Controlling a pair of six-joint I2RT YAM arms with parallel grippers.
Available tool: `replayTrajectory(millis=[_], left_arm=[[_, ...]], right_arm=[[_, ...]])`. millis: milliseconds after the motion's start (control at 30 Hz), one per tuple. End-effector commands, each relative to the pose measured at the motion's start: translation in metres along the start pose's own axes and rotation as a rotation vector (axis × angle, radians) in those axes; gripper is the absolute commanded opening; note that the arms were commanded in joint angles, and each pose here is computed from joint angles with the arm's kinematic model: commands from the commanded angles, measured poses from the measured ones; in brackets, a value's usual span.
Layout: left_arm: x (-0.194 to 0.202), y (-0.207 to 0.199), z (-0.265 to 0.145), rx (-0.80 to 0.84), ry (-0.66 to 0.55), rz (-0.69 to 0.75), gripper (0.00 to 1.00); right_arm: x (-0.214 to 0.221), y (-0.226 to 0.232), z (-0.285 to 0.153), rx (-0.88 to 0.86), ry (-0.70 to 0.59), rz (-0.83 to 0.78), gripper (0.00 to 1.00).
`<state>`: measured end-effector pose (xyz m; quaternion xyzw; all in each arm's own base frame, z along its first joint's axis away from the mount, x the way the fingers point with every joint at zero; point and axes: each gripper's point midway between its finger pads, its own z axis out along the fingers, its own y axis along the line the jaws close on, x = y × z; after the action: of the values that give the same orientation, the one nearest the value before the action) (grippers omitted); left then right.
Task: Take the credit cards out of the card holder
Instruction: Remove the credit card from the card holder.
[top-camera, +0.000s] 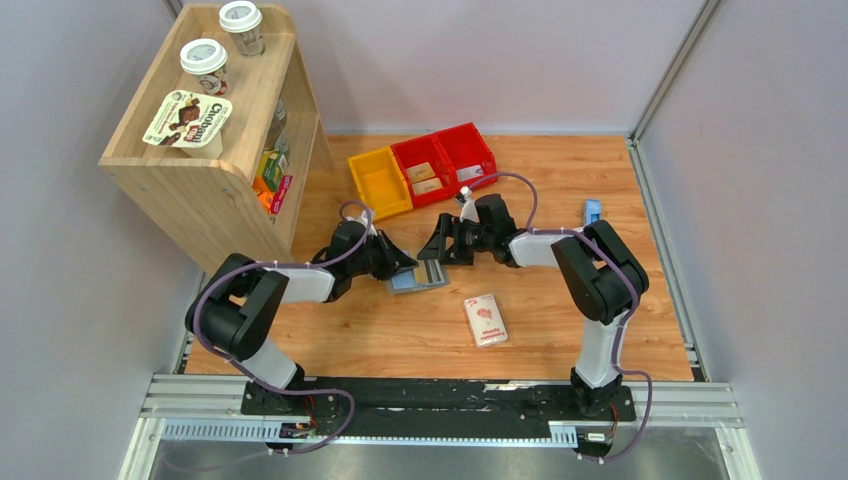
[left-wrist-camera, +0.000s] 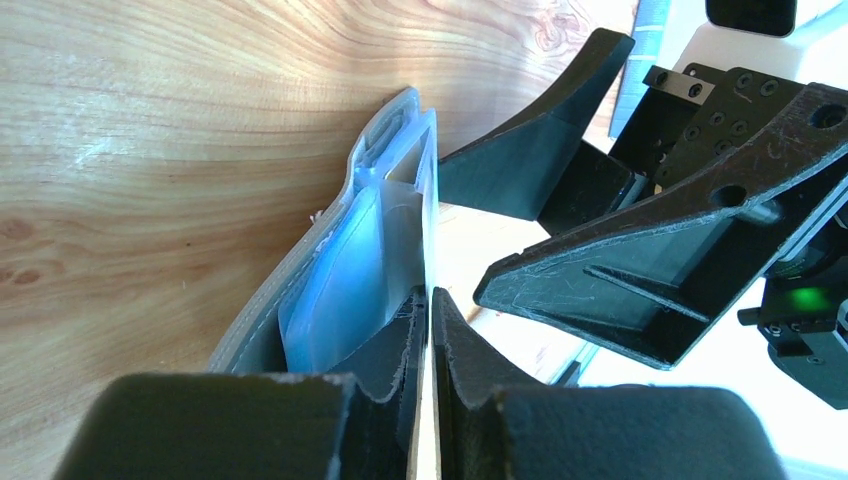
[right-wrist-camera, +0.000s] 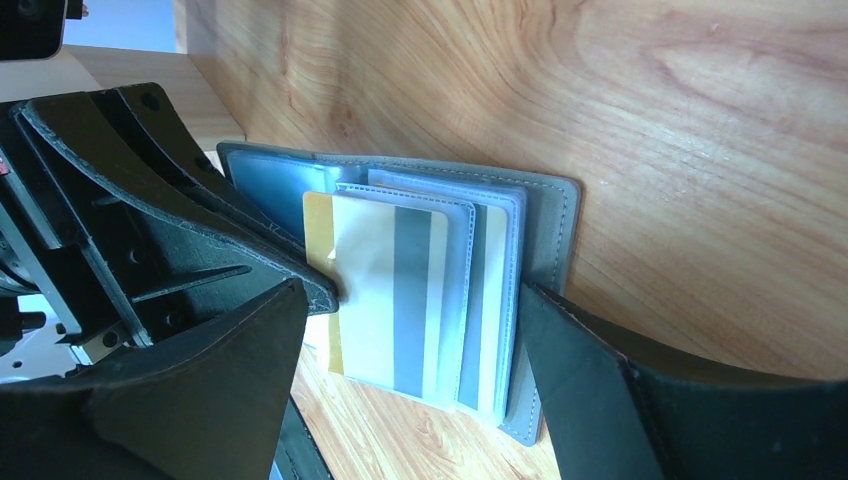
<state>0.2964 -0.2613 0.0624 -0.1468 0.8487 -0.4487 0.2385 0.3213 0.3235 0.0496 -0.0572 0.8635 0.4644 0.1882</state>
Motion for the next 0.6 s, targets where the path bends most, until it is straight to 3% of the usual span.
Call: replayTrajectory(millis=[0,200,367,567], left_arm=[[-0.004,-0.007,-0.008,0.034,-0.022,0.036,0.12],[-0.003,0.001,-0.012,0.012,-0.028,0.031,0.10],[-0.007,0.007,-0.022,-0.034,-0.052,0.058,0.00],[-0.010,0.020,-0.038,-0.148,-0.062,0.149,0.00]], right_arm=[[0.035,-0.045,0.007,0.137,0.077,0.068,0.86],[0.035,-0.046,0.008,0.142,0.076,0.070,0.86],[0.034,-0.046,0.008,0.143,0.073,0.069,0.86],[0.030,-0.044,0.008,0.146,0.067,0.062,0.86]])
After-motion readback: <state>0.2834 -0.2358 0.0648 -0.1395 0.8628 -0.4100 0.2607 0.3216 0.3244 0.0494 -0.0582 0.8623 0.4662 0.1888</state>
